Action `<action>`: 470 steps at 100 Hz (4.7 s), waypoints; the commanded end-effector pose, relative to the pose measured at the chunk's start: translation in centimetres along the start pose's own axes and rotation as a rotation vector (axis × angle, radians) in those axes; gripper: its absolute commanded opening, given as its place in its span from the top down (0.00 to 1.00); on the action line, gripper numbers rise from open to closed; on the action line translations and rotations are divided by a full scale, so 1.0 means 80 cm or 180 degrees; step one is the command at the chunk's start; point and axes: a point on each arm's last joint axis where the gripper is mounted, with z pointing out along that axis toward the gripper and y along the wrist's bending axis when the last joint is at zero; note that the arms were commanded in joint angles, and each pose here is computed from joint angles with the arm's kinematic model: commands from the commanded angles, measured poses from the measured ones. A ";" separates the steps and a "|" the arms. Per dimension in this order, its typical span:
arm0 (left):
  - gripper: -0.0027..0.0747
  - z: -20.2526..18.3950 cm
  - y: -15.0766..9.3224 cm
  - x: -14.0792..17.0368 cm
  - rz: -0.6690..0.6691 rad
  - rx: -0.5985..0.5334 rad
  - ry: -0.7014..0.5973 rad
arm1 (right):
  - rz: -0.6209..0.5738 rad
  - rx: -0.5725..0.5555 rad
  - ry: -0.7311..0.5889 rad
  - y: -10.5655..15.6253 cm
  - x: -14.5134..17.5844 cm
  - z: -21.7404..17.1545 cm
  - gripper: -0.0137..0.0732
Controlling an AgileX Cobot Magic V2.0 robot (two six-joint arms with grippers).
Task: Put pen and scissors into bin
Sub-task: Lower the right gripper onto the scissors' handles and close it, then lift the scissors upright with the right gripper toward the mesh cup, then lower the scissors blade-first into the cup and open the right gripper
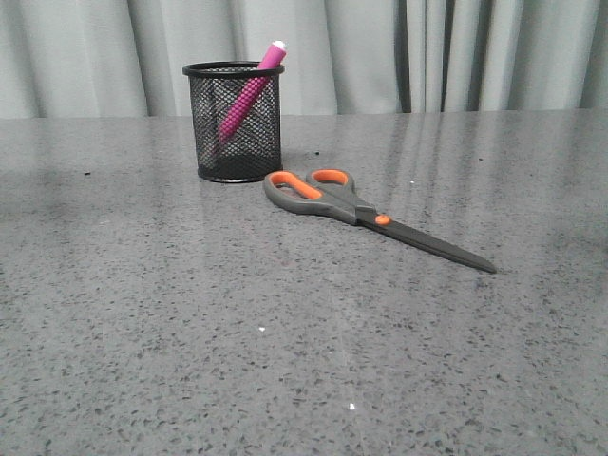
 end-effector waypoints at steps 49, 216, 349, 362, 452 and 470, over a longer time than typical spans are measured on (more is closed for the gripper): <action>0.99 -0.058 -0.053 0.038 -0.0179 -0.0397 -0.0408 | -0.0975 -0.0220 0.1022 0.053 -0.087 0.155 0.38; 0.99 -0.064 -0.055 0.037 -0.0165 -0.0458 -0.0471 | -0.1027 -0.0393 0.1390 0.074 -0.076 0.239 0.93; 0.99 -0.064 -0.055 0.036 -0.0192 -0.0437 -0.0485 | -0.0431 0.0118 -0.3316 0.103 -0.177 0.203 0.93; 0.99 -0.064 -0.055 0.036 -0.0192 -0.0437 -0.0485 | -0.0462 0.0094 -0.3088 0.104 -0.169 0.225 0.93; 0.99 -0.064 -0.055 0.036 -0.0192 -0.0437 -0.0485 | -0.0566 -0.0029 -0.2295 0.107 -0.143 0.265 0.91; 0.99 -0.064 -0.055 0.036 -0.0192 -0.0437 -0.0485 | -0.0613 -0.0033 -0.2282 0.107 -0.143 0.265 0.71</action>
